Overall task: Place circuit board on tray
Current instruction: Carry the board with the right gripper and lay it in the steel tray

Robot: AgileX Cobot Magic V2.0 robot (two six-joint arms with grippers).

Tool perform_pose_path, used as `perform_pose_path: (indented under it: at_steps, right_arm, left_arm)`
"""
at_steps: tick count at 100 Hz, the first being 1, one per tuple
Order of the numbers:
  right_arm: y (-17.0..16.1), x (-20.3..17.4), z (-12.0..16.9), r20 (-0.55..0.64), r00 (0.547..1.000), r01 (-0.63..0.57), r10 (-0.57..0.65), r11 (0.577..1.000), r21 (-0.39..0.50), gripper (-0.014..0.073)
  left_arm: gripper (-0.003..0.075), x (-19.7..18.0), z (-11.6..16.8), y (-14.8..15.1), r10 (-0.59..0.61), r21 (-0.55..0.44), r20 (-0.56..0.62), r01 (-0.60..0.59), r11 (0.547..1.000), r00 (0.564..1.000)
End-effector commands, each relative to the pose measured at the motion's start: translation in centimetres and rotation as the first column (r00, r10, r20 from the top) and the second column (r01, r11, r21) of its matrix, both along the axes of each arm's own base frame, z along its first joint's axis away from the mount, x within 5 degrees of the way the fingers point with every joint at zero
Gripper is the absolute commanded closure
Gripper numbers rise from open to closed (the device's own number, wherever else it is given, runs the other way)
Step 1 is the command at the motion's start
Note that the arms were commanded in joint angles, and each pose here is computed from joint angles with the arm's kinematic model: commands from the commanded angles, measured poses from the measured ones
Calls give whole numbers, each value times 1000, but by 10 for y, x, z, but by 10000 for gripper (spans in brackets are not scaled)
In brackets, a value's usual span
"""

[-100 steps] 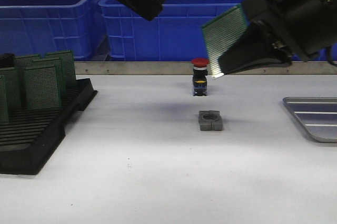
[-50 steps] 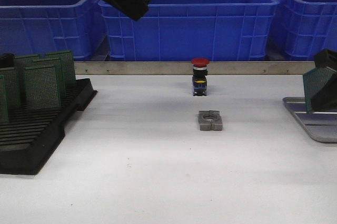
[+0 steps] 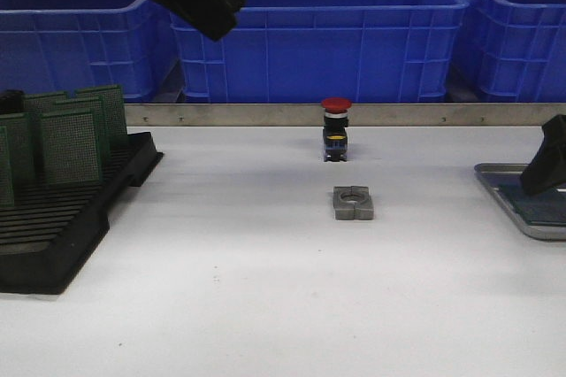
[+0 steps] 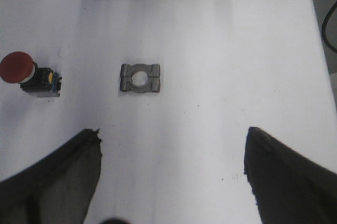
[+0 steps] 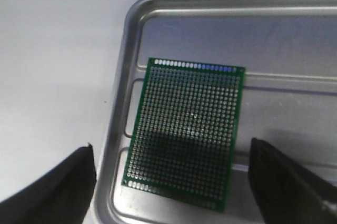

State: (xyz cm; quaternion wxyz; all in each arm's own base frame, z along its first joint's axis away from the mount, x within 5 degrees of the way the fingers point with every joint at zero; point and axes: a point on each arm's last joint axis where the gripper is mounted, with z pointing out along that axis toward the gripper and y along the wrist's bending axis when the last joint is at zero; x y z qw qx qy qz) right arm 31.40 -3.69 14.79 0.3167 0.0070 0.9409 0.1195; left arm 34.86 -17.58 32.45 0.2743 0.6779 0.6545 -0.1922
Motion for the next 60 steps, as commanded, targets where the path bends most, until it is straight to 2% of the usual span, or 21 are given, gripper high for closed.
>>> perform_pose_path:
  at_steps: [1,16,37,60]
  right_arm:
    - [-2,4,19,66,998,-13,14,1000,-17,-10]
    - [-1,4,19,65,998,-20,21,1000,-9,-3]
    - [0,4,19,64,998,-28,28,1000,-1,-3]
    - [0,3,19,63,997,-33,32,999,4,-3]
  left_arm:
    - [192,-8,30,8,7,-17,65,-6,1000,998]
    - [192,5,26,37,74,70,106,-82,994,992]
    - [195,30,8,79,160,224,170,-197,955,972]
    - [195,51,-18,105,225,266,146,-258,929,963]
